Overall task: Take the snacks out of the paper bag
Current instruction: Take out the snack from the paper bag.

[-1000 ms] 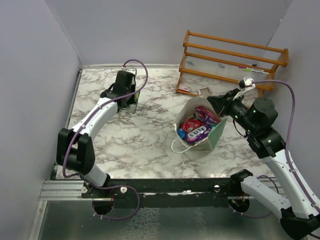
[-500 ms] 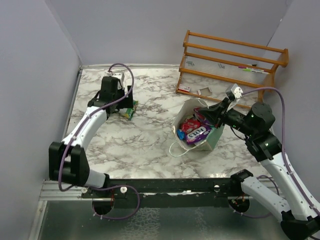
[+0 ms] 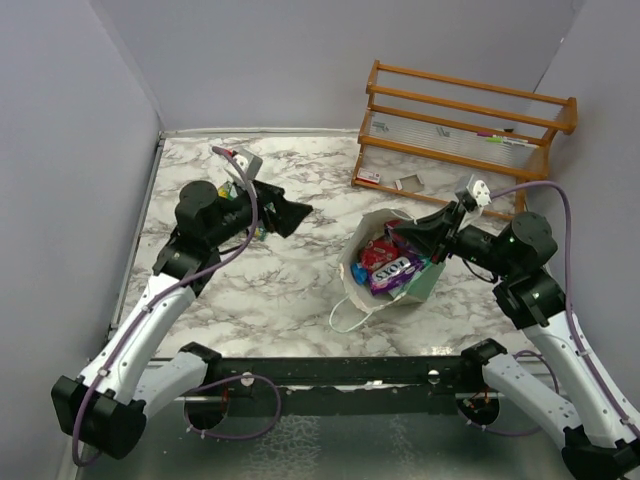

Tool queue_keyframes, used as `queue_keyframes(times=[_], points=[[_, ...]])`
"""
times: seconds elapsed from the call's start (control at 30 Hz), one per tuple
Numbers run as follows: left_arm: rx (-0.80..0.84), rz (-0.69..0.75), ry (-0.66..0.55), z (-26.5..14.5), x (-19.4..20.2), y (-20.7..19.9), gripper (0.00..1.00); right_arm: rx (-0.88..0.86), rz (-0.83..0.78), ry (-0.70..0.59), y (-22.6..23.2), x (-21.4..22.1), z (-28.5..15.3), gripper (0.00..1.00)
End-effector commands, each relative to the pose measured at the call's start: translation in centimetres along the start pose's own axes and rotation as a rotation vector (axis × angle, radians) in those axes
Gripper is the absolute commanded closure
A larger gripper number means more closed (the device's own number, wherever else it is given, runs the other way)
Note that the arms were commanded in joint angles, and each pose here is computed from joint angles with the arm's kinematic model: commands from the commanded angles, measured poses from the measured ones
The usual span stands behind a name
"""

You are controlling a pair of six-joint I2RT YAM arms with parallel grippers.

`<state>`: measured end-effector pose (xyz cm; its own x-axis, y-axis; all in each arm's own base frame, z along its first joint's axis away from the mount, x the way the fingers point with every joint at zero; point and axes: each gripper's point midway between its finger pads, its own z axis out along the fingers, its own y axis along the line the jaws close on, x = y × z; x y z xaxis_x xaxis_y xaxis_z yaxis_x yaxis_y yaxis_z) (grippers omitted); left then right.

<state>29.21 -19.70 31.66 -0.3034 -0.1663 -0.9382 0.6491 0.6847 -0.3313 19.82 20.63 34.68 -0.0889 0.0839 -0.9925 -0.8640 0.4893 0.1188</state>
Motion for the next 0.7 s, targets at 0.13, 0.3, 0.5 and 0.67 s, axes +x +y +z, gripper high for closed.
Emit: queue_keyframes(times=[0.13, 0.3, 0.5, 0.67], points=[[0.491, 0.192, -0.128, -0.6, -0.2, -14.5, 0.13, -0.081, 0.0, -0.097, 1.9, -3.3, 0.1, 0.98], [0.552, 0.451, -0.056, 1.0, 4.0, -18.1, 0.17, -0.077, -0.002, -0.119, 2.2, -4.0, -0.3, 0.98], [0.581, 0.85, -0.003, 3.0, 8.6, -20.1, 0.23, -0.079, 0.007, -0.121, 2.4, -4.5, -0.4, 0.98], [0.541, 1.073, -0.04, 4.9, 10.5, -19.6, 0.23, -0.084, 0.003, -0.135, 2.7, -4.9, -0.7, 0.98]])
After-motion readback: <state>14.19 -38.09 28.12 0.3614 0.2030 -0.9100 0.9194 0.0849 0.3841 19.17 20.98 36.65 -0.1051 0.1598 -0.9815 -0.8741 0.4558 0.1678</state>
